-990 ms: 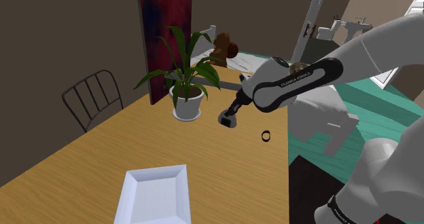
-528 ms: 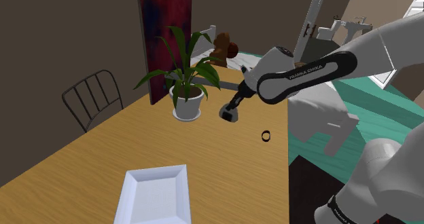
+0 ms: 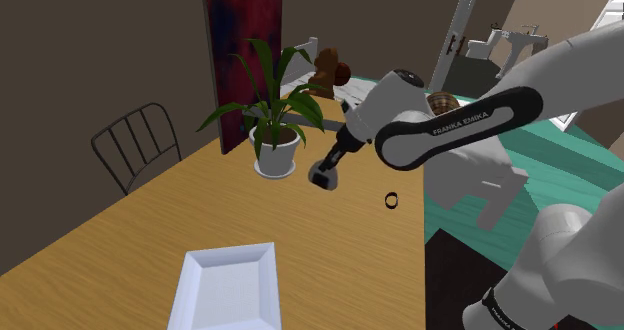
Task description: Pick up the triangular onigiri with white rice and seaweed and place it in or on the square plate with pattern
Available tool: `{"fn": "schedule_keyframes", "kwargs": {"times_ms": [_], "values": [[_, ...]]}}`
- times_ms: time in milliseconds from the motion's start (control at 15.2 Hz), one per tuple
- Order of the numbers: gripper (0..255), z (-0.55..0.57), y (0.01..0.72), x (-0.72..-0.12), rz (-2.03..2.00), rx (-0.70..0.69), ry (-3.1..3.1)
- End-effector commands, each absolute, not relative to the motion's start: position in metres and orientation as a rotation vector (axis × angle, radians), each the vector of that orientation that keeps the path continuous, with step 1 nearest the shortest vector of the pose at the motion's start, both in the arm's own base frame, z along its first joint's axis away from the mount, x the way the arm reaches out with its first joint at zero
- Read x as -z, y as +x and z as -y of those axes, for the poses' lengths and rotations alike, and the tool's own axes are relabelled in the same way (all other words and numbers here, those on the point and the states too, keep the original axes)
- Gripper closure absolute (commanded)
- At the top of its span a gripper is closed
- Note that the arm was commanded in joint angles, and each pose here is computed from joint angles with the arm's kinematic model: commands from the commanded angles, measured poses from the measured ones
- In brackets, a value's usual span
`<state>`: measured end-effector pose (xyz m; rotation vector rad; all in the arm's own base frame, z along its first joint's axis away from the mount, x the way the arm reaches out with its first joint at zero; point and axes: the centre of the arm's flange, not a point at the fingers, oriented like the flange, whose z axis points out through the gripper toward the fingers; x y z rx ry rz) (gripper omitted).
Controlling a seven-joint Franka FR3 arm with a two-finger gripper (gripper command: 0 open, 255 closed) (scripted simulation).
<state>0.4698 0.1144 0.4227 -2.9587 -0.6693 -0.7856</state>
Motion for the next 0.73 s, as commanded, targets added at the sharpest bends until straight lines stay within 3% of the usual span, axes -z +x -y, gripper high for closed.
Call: {"fn": "schedule_keyframes", "kwargs": {"times_ms": [0,660], "values": [[255,-0.138,0.465,-0.427,0.663,0.786,-2.96],[255,-0.267,0.438,-0.435,0.663,0.786,-2.96]]}}
